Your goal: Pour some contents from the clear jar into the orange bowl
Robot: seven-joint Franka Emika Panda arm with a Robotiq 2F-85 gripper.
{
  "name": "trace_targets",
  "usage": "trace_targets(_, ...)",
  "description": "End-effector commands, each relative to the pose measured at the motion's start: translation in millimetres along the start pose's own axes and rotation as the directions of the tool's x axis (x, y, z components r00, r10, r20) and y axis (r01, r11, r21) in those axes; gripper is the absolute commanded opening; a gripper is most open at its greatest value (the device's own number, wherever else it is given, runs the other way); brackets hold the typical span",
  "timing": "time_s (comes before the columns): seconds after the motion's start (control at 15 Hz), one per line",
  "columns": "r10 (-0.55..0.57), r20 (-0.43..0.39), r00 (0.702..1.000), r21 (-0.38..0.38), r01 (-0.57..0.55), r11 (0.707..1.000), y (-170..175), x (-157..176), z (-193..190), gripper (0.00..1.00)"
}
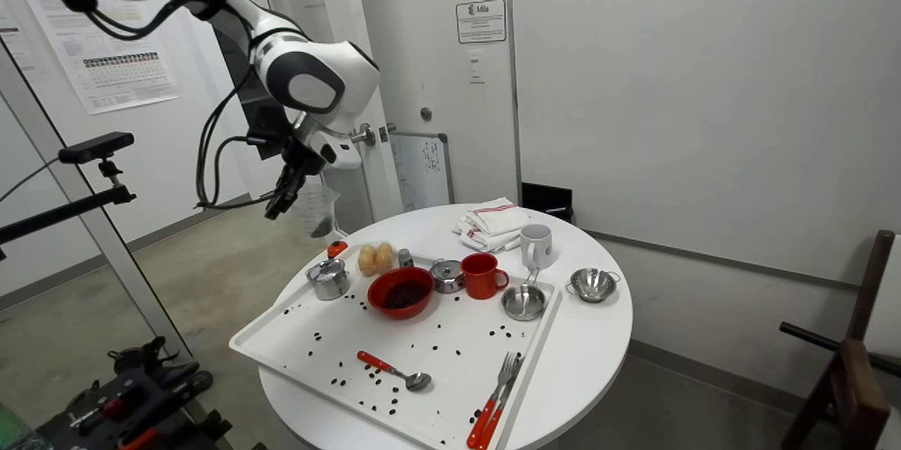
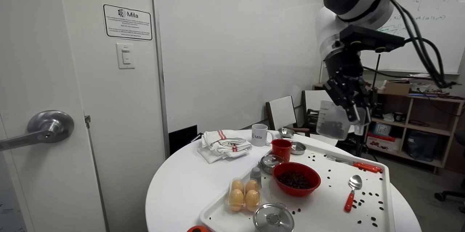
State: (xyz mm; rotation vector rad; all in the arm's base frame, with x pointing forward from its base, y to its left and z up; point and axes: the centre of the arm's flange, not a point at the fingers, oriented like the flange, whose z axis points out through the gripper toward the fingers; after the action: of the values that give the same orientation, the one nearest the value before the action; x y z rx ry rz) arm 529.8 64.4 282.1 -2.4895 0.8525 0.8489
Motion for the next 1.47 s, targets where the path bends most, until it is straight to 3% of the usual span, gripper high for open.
trace_targets(0.0,0.083,-0.063,0.995,-0.016,-0.084,0.996,33,-52,43,0.08)
trace_targets(0.4,0.266,-0.256,0.929,0.059,-0.260,0.964,32,-33,73,0.08)
trace_targets(0.93,0.342,-0.229,0.911,0.085,-0.331,0.940,10,12,84,0.08)
trace_targets(1.4,0.405,-0.153,0.902,0.102,-0.393,0.914,0,92,99,0.08)
